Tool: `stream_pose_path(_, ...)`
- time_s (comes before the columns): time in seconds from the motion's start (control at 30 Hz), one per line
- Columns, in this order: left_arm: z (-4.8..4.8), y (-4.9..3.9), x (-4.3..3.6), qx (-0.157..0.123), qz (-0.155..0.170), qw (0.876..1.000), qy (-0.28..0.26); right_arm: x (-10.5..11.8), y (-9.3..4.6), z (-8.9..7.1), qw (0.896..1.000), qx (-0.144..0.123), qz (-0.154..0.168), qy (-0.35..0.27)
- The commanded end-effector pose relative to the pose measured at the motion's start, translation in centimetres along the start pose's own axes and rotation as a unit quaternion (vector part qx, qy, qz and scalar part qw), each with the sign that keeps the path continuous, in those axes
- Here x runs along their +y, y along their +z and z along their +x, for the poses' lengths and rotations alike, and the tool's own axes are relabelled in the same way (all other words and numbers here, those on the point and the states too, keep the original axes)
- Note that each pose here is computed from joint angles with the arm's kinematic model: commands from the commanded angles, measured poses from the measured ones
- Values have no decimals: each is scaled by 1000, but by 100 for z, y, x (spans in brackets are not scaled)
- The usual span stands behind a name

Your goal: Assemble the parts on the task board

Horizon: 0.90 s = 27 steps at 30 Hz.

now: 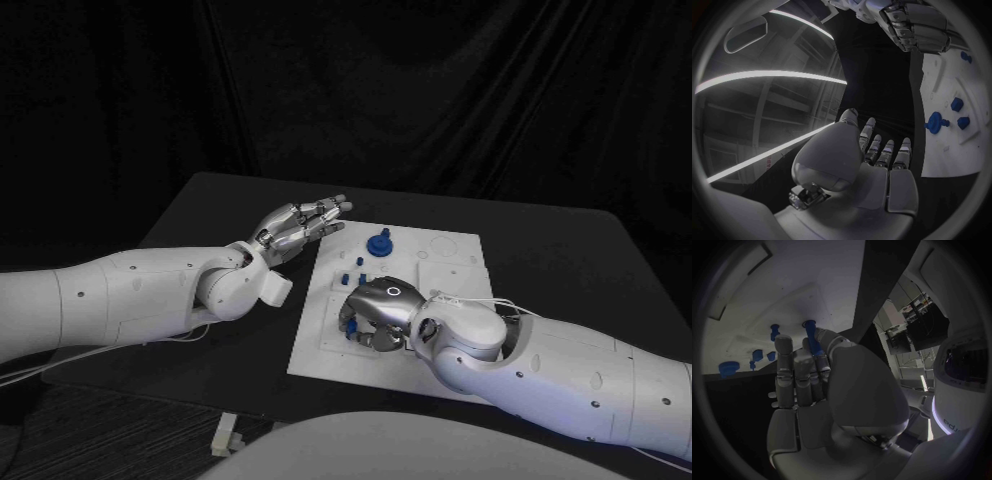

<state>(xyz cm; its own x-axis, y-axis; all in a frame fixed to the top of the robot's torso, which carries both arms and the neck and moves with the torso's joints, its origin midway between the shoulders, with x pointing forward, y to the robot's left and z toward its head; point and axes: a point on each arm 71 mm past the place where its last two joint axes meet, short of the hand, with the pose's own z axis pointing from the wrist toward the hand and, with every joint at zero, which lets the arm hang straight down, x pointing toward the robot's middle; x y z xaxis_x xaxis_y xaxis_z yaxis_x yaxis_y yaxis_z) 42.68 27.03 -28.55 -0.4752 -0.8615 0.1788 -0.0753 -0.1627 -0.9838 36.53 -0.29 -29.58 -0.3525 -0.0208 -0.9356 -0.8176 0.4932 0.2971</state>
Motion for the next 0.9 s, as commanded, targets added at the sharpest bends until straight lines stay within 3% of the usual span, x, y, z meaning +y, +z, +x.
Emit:
stream_pose_path(0.03, 21, 6, 1, 6, 4, 1000, -8, -17, -9, 58, 1000, 8, 8, -2)
stream_pose_path(0.9, 33, 13, 17, 10, -1, 1000, -12, -48, -37, 86, 1000, 2, 9, -23)
